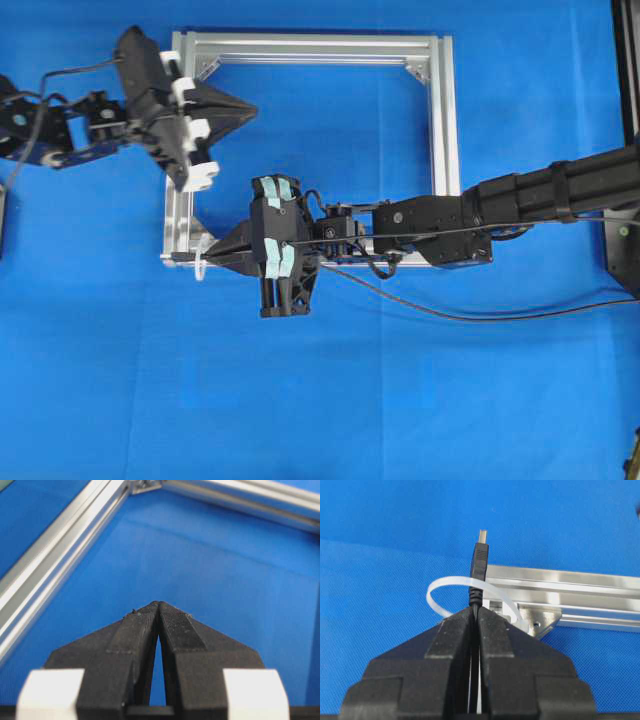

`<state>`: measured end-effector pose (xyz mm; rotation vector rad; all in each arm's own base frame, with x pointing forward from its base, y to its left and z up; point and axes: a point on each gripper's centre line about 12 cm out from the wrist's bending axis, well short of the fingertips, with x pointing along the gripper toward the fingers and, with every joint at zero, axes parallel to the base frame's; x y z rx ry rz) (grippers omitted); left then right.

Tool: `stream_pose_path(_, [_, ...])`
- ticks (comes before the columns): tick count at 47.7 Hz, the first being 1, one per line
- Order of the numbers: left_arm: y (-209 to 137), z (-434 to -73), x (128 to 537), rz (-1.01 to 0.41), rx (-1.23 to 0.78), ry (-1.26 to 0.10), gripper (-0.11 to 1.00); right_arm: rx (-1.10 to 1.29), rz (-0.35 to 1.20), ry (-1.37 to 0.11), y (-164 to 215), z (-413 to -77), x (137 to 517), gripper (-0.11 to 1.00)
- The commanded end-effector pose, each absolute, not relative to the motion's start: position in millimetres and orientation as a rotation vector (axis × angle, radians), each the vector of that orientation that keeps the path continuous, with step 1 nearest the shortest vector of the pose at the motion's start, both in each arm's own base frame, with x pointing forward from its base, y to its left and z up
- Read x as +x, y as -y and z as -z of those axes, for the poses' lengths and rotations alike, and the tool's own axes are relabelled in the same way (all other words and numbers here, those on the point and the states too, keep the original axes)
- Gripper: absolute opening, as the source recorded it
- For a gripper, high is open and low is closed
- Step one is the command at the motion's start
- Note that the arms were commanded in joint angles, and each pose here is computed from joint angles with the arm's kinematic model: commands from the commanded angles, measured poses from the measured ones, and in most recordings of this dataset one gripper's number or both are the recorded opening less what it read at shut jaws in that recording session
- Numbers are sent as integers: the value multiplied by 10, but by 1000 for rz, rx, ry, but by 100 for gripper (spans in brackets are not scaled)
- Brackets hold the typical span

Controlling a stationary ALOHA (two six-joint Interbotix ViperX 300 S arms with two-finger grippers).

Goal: Insert the wire through the string loop located on the left side.
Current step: 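Swing the left gripper around to the far side of the loop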

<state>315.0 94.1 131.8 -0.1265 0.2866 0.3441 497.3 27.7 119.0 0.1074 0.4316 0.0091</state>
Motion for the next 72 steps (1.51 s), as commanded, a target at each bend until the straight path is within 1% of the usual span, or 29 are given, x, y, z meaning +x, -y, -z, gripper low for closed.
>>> stream_pose_path(1, [-897, -1415, 3071, -336, -127, -259, 0, 109, -10, -386, -265, -1365, 5030, -4])
stream_pose_path(10, [-823, -1340, 2797, -339, -147, -300, 0, 110, -10, -384, -272, -1367, 5030, -4])
stream_pose_path(23, [-737, -1343, 2476, -339, -149, -305, 0, 110, -9, -389, -265, -1361, 5029, -4])
stream_pose_path(40, [-675, -1317, 2216, -343, -151, -309, 0, 110, -9, -384, -265, -1370, 5034, -4])
stream_pose_path(47, [-504, -1376, 2226, -267, -135, -288, 0, 110, -9, -382, -265, -1372, 5035, -4])
stream_pose_path(62, [3, -1480, 2174, -40, -105, -248, 0, 110, -9, -382, -265, -1372, 5035, -4])
stream_pose_path(67, [130, -1568, 2153, 22, -98, -213, 0, 110, -9, -382, -265, -1372, 5035, -4])
stream_pose_path(72, [192, -1625, 2138, 52, -96, -196, 0, 109, -10, -384, -265, -1370, 5034, -4])
